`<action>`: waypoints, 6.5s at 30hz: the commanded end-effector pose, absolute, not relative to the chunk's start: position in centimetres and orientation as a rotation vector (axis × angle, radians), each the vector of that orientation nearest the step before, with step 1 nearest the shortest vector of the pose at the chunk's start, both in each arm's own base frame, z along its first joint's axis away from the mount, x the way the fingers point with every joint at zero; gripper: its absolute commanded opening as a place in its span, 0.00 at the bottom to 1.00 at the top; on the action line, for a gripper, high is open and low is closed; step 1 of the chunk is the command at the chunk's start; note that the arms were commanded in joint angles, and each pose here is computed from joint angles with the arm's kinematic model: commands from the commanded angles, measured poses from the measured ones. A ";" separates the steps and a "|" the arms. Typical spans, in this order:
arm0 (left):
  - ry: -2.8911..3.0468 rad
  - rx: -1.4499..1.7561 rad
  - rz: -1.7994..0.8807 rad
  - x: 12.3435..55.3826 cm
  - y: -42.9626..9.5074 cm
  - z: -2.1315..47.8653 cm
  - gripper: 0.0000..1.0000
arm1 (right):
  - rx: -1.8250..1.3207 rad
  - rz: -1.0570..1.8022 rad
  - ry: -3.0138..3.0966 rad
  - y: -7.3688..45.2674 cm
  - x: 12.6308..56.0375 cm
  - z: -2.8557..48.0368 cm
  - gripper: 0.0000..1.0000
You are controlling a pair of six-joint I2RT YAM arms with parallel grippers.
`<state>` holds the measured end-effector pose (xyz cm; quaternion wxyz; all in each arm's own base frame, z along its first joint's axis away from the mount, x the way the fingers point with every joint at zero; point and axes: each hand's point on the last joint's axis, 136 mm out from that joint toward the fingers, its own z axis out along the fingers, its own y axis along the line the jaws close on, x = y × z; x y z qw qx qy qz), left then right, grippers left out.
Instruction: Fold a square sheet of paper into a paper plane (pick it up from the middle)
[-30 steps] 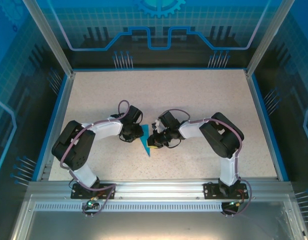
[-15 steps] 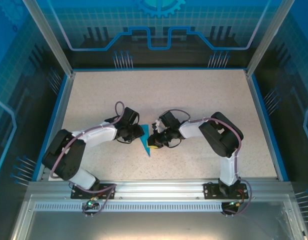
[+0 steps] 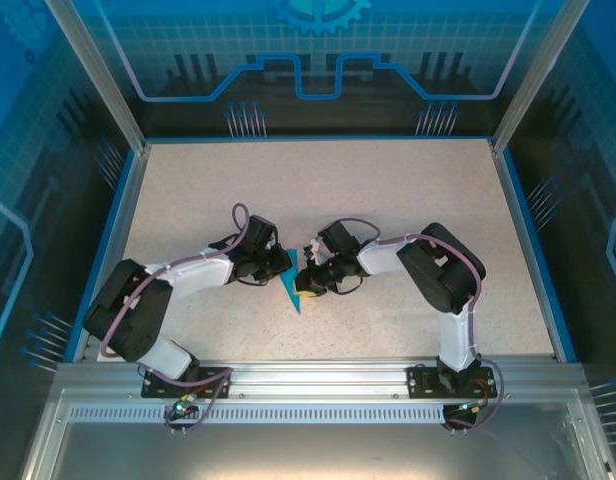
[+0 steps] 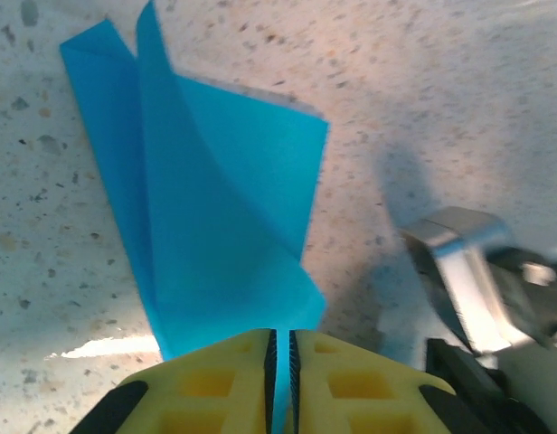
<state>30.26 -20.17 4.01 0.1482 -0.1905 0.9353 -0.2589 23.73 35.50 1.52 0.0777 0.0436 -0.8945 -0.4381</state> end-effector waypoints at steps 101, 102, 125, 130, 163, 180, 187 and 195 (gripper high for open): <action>2.770 -0.612 -0.492 30.3 -18.0 0.2 0.14 | 0.419 -1.072 -2.813 34.8 20.0 1.9 0.18; 2.772 -0.610 -0.489 30.3 -18.0 0.2 0.14 | 0.429 -1.102 -2.838 34.9 20.5 3.0 0.20; 2.778 -0.603 -0.506 30.1 -18.1 0.1 0.14 | 0.428 -1.130 -2.889 37.0 22.0 3.4 0.18; 2.778 -0.603 -0.504 30.1 -18.1 0.1 0.13 | 0.408 -1.091 -2.880 36.3 21.2 2.3 0.17; 2.781 -0.627 -0.464 30.1 -17.7 -0.1 0.14 | 0.398 -0.986 -2.782 34.3 18.1 -0.3 0.16; 2.784 -0.655 -0.447 29.8 -17.3 -0.4 0.14 | 0.491 -0.984 -2.803 32.7 15.7 2.0 0.16; 2.786 -0.647 -0.460 29.7 -17.5 -0.4 0.13 | 0.519 -1.088 -2.914 34.4 18.8 4.9 0.16; 2.785 -0.646 -0.468 29.8 -17.6 -0.2 0.14 | 0.485 -1.085 -2.894 36.6 20.3 3.0 0.16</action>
